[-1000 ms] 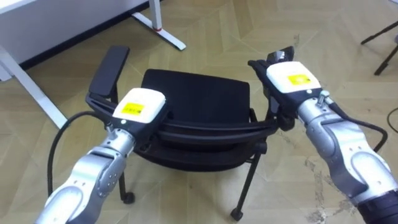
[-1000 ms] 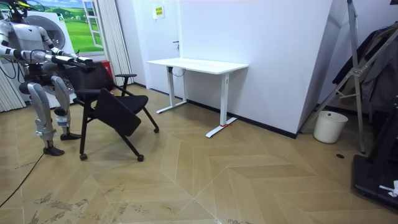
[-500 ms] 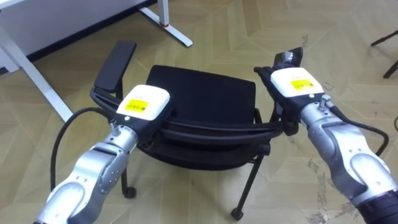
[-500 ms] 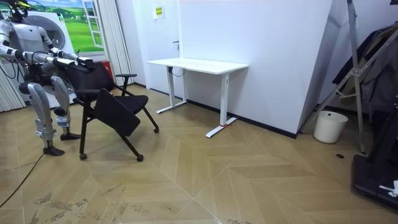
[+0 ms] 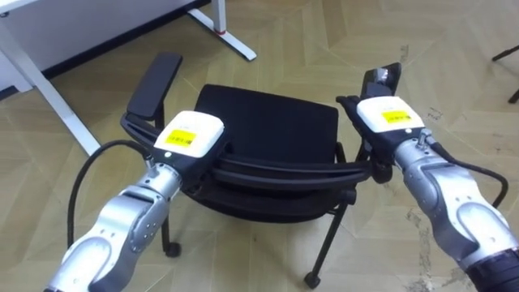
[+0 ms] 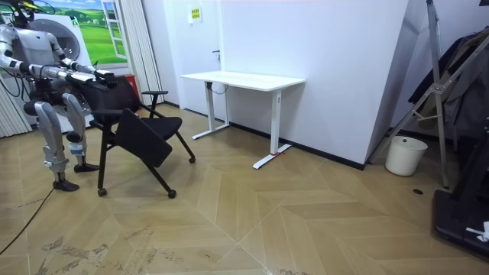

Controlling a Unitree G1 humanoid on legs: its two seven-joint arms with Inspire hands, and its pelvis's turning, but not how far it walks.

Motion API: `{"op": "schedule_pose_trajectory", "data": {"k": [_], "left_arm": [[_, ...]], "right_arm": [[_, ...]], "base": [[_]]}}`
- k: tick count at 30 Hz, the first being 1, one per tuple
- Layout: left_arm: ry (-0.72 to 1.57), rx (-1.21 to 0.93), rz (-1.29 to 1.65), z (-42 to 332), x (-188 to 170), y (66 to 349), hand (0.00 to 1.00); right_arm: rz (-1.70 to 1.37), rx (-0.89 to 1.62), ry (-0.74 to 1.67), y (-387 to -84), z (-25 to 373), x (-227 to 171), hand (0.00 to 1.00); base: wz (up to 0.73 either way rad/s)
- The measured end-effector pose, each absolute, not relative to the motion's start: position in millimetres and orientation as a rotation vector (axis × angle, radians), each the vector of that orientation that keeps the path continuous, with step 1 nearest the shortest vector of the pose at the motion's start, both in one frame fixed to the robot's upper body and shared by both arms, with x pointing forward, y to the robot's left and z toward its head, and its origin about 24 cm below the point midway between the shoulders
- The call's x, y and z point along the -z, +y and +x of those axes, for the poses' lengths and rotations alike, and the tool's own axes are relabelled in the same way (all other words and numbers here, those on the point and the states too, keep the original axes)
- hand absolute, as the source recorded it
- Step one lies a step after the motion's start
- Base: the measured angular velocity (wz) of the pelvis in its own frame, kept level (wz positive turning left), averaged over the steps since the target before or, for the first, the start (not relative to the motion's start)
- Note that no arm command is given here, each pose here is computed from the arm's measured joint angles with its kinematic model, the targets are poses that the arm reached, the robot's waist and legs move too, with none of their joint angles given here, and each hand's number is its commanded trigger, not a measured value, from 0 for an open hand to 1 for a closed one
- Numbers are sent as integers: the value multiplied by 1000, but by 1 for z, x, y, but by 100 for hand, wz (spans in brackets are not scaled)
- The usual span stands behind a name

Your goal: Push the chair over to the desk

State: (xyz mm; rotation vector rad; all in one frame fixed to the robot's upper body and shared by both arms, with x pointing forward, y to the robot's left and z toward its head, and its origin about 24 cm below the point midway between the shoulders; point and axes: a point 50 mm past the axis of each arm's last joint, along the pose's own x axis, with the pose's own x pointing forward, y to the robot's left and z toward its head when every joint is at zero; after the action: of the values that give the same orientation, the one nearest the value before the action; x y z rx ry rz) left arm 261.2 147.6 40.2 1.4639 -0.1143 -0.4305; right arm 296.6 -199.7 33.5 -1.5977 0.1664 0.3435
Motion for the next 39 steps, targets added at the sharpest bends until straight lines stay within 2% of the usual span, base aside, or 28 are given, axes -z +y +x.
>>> {"op": "schedule_pose_trajectory", "data": {"k": [19,22,39], "left_arm": [[-122,491,1474,257,-40,141,100],[-108,458,1497,258,-47,157,100],[-85,504,1495,260,-45,152,100]], "right_arm": [[-1625,-411,223,-210,278,-26,0],[-1632,-451,94,-194,277,-40,0],[-1593,-537,4,-173,260,-54,0]], "base": [[-4],[-15],[4]]}}
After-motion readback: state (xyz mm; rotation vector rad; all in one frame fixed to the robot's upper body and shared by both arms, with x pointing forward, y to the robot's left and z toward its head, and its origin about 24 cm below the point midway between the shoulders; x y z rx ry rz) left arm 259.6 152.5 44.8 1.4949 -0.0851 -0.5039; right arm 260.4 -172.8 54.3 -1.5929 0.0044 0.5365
